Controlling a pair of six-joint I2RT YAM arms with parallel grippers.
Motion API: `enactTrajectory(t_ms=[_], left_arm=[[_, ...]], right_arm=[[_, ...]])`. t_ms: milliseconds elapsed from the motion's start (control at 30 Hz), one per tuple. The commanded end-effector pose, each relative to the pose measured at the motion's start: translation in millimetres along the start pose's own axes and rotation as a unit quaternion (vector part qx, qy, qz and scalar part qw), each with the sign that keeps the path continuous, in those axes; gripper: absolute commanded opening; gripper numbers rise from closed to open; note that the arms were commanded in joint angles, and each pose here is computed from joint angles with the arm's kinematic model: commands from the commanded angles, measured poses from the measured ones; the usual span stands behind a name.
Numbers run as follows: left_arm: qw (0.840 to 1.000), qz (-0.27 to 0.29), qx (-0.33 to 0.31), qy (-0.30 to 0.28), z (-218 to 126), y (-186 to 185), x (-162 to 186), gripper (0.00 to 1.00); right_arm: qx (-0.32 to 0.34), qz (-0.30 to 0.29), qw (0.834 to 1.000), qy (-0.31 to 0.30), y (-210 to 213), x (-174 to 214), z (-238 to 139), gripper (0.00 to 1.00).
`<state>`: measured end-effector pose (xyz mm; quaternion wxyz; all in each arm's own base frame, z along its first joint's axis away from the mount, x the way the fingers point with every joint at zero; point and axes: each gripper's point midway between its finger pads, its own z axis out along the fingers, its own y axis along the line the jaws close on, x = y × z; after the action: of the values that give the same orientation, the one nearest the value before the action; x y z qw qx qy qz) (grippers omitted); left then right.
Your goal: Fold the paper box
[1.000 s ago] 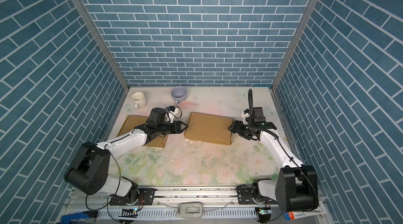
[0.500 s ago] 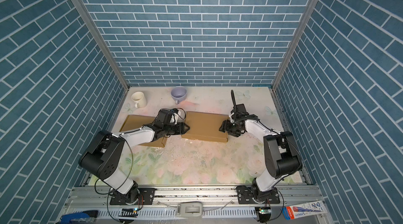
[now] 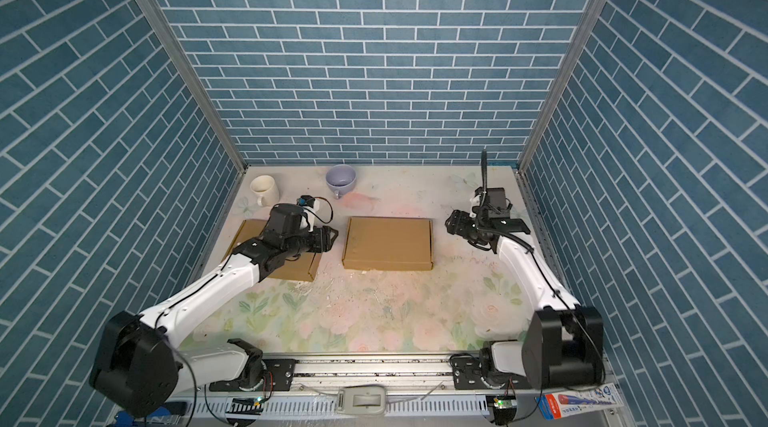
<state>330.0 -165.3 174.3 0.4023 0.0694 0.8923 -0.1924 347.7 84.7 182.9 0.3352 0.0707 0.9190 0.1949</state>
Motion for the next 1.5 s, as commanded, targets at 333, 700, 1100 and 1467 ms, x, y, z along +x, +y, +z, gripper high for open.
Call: enactTrajectory(t_ms=[333,700,1100,1467], left_arm=[[0.911,0.122,-0.344,-0.191,-67,145,-4,0.75],[0.931,0.073,-0.248,-0.257,-26,186,6,0.77],[0.938,0.074,-0.240,-0.238,2,198,18,0.77],[0.935,0.043,-0.275,-0.219,2,214,17,1.00]], right_arm=[[0.255,-0.056,0.934,-0.245,-140,-15,-12,0.79],[0.218,-0.089,0.941,-0.245,-144,-10,31,0.79],[0.167,-0.158,0.917,-0.325,-131,1,35,0.78],[0.195,-0.119,0.937,-0.263,-151,-10,54,0.79]])
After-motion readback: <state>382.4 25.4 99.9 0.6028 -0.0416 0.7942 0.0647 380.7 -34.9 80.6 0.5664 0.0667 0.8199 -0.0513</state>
